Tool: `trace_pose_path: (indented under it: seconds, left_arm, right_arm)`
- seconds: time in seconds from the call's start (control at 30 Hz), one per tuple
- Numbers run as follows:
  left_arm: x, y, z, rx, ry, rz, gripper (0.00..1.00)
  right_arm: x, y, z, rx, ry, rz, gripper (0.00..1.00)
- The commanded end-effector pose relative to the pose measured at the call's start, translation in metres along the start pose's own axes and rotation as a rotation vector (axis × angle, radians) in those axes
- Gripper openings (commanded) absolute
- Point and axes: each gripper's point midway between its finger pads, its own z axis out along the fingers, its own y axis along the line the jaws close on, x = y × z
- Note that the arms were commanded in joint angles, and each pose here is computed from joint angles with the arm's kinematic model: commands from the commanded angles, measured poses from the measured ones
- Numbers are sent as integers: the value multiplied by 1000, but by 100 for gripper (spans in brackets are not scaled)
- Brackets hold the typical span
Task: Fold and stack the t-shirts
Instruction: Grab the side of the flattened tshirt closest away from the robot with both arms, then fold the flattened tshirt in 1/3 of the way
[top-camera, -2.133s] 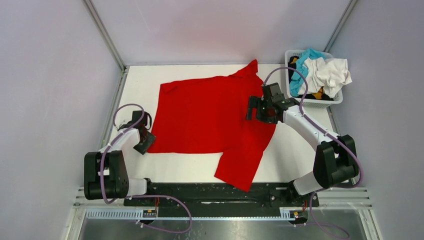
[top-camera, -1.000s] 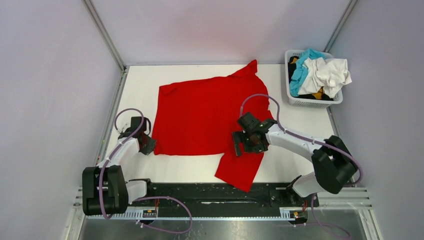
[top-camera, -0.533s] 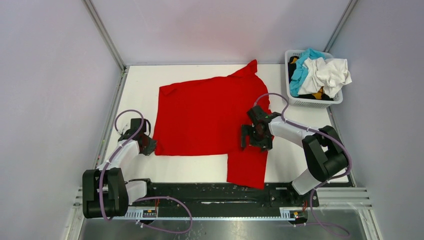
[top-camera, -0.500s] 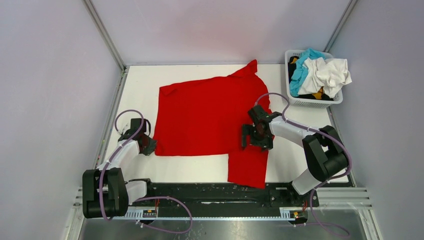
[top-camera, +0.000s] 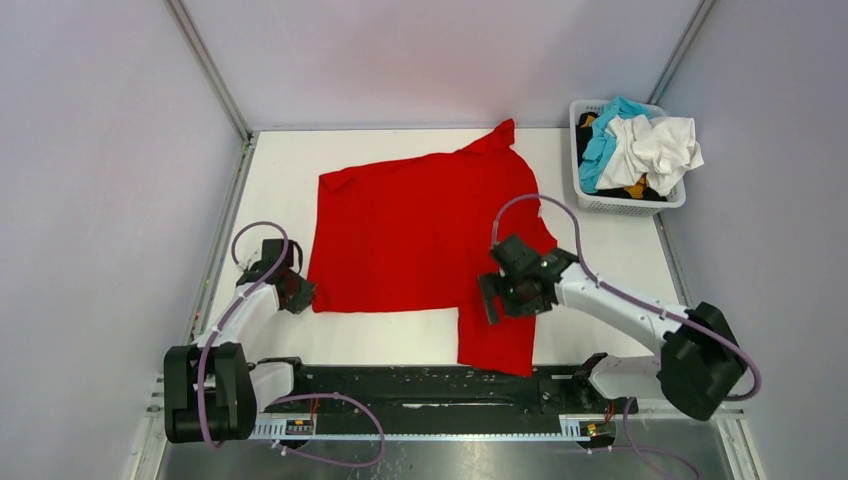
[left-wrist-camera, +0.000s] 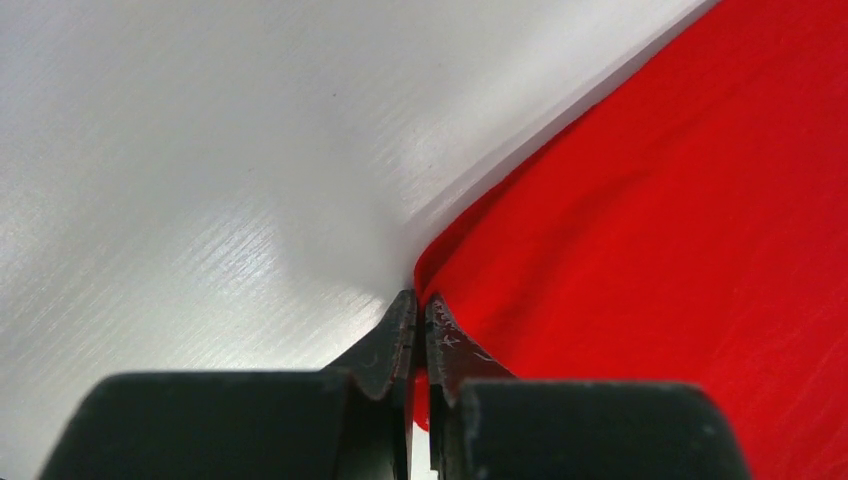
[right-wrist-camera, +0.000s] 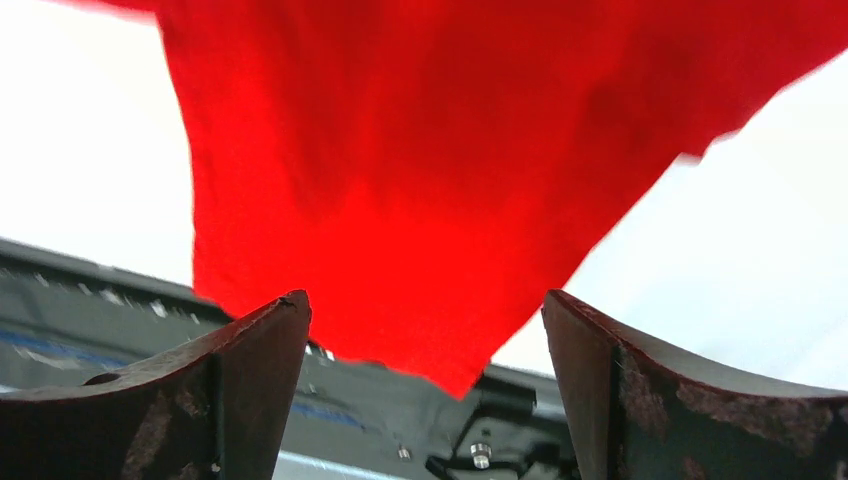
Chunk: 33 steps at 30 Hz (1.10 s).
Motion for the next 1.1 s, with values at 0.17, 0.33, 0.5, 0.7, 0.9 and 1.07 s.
trace_pose_path:
  seconds: [0.17, 0.33, 0.5, 0.7, 0.9, 1.07]
  left_arm:
    - [6, 1, -6, 27, 9, 8, 0]
    - [8, 4, -6, 22, 10, 5, 0]
    - [7, 8, -6, 7, 5, 7, 0]
    - [10, 20, -9, -45, 6, 4, 0]
    - [22, 36, -17, -74, 28, -14, 0]
    - [27, 33, -24, -14, 24, -48, 0]
  right_arm:
    - [114, 14, 0, -37, 269, -60, 85]
    - [112, 22, 21, -22, 256, -45, 75]
    - [100, 11, 36, 83, 201, 0, 61]
    - [108, -3, 35, 147, 202, 50, 11]
    - [125, 11, 0, 9, 232, 16, 0]
    - [134, 12, -12, -54, 232, 31, 0]
